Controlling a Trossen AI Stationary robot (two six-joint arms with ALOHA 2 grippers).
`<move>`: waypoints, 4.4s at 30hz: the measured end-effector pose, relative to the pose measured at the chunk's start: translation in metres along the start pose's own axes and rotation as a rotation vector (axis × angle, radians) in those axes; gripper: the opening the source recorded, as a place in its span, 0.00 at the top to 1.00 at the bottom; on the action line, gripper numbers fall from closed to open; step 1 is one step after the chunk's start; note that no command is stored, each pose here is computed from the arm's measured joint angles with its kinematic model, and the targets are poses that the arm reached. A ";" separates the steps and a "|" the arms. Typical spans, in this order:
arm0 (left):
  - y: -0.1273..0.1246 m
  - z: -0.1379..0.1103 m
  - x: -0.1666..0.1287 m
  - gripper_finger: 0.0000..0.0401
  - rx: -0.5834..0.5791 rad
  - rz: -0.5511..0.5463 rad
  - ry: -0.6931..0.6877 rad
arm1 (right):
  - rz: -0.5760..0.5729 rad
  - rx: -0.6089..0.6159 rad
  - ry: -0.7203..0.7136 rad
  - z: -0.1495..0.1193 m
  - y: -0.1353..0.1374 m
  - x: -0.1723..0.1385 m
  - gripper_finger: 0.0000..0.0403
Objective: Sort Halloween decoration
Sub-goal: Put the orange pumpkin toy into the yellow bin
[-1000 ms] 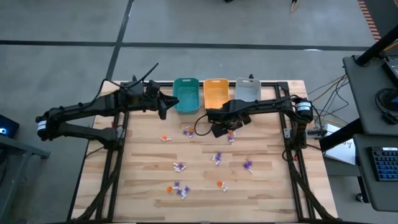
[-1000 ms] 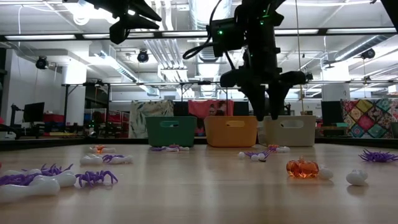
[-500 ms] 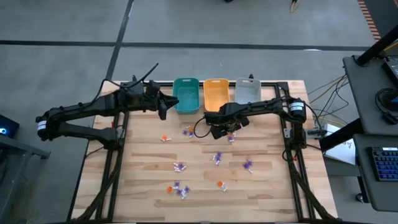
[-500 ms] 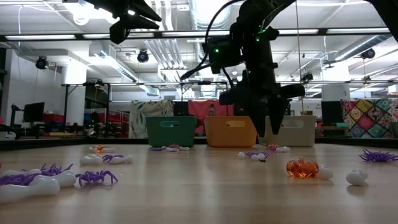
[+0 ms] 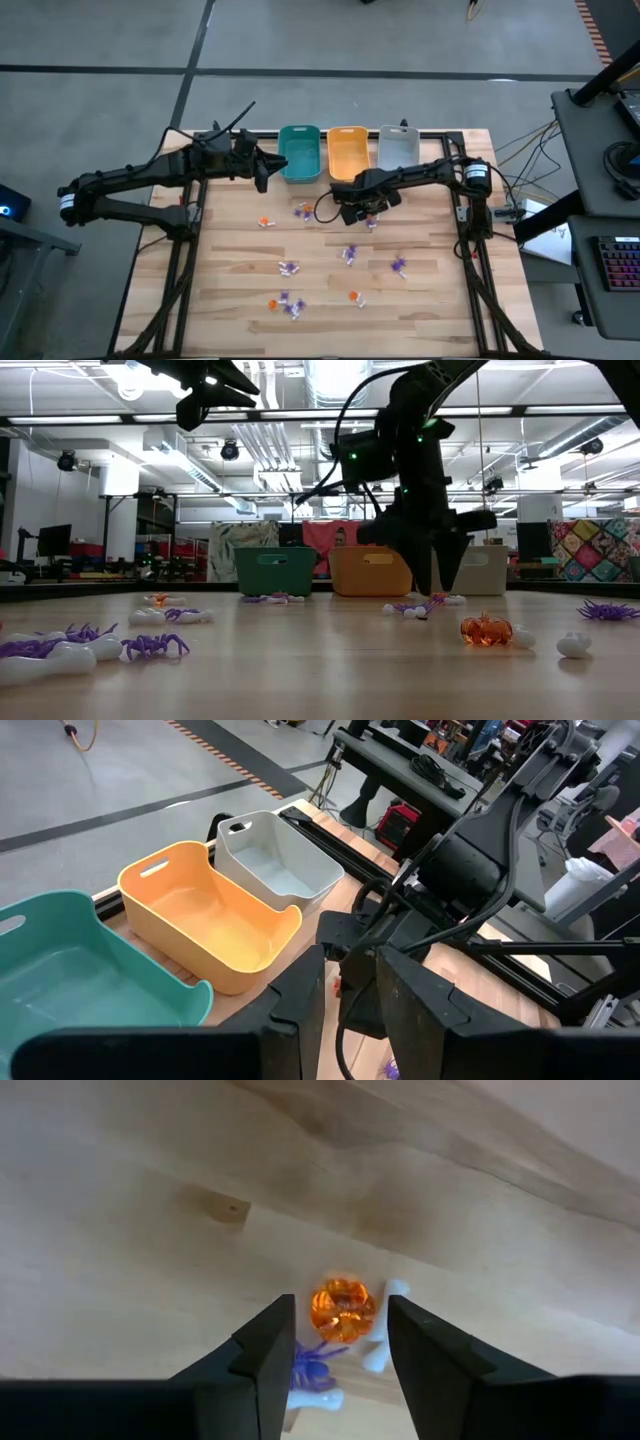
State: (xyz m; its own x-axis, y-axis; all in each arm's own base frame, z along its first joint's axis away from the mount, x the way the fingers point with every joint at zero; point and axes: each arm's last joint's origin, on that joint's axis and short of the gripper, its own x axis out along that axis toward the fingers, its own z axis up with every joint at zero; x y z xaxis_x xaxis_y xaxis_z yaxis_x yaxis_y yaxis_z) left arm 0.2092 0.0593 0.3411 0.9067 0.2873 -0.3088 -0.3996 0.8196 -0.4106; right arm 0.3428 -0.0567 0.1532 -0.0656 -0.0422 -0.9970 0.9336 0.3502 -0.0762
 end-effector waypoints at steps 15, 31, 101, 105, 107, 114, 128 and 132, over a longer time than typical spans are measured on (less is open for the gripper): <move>0.000 0.000 0.000 0.81 0.000 0.000 0.000 | 0.086 0.015 -0.038 0.003 0.006 0.005 0.71; 0.000 0.000 0.000 0.81 0.002 0.001 0.001 | 0.091 -0.065 0.003 0.006 0.006 -0.011 0.65; 0.000 0.000 0.000 0.81 0.007 0.001 0.001 | 0.233 -0.075 -0.029 0.017 0.007 -0.022 0.98; 0.000 0.000 0.000 0.81 0.007 0.000 0.001 | 0.237 -0.073 -0.033 0.018 0.007 -0.023 0.98; 0.000 0.000 0.000 0.81 0.007 0.000 0.001 | 0.238 -0.073 -0.034 0.018 0.006 -0.024 0.98; 0.000 0.000 0.000 0.81 0.011 0.000 0.001 | 0.233 -0.182 -0.034 0.017 0.004 -0.025 0.98; 0.001 -0.004 -0.001 0.81 -0.024 -0.007 0.047 | 0.538 -0.562 -0.450 -0.015 -0.043 -0.044 0.98; 0.000 -0.002 -0.001 0.81 -0.035 -0.015 0.031 | 0.607 -0.699 -0.617 -0.032 -0.066 -0.029 0.98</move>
State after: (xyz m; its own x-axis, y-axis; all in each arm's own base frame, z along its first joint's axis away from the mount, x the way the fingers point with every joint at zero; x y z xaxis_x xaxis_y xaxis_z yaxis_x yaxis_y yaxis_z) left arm 0.2078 0.0579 0.3395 0.9083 0.2589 -0.3286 -0.3907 0.8059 -0.4449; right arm 0.2717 -0.0482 0.1866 0.7025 -0.0749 -0.7078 0.3343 0.9126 0.2352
